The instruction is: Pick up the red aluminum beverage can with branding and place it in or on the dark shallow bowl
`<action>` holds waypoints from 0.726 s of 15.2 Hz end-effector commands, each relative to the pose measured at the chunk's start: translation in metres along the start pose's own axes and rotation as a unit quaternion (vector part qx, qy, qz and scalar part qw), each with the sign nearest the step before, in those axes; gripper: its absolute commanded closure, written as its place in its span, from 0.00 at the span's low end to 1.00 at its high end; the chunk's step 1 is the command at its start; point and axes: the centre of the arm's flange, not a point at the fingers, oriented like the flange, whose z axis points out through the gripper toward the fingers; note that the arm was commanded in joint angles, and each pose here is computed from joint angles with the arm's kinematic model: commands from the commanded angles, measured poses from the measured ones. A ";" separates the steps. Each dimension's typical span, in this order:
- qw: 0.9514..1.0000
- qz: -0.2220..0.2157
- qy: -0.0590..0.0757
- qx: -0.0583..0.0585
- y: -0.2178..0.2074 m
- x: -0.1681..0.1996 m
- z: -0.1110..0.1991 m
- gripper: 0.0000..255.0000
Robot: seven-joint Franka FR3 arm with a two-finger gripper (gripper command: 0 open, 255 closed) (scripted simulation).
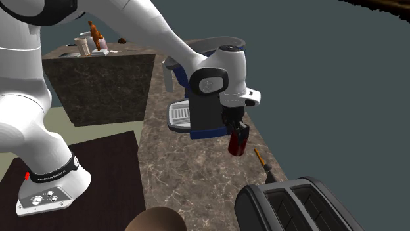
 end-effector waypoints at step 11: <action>1.000 0.000 0.000 0.000 0.009 -0.005 -0.058 1.00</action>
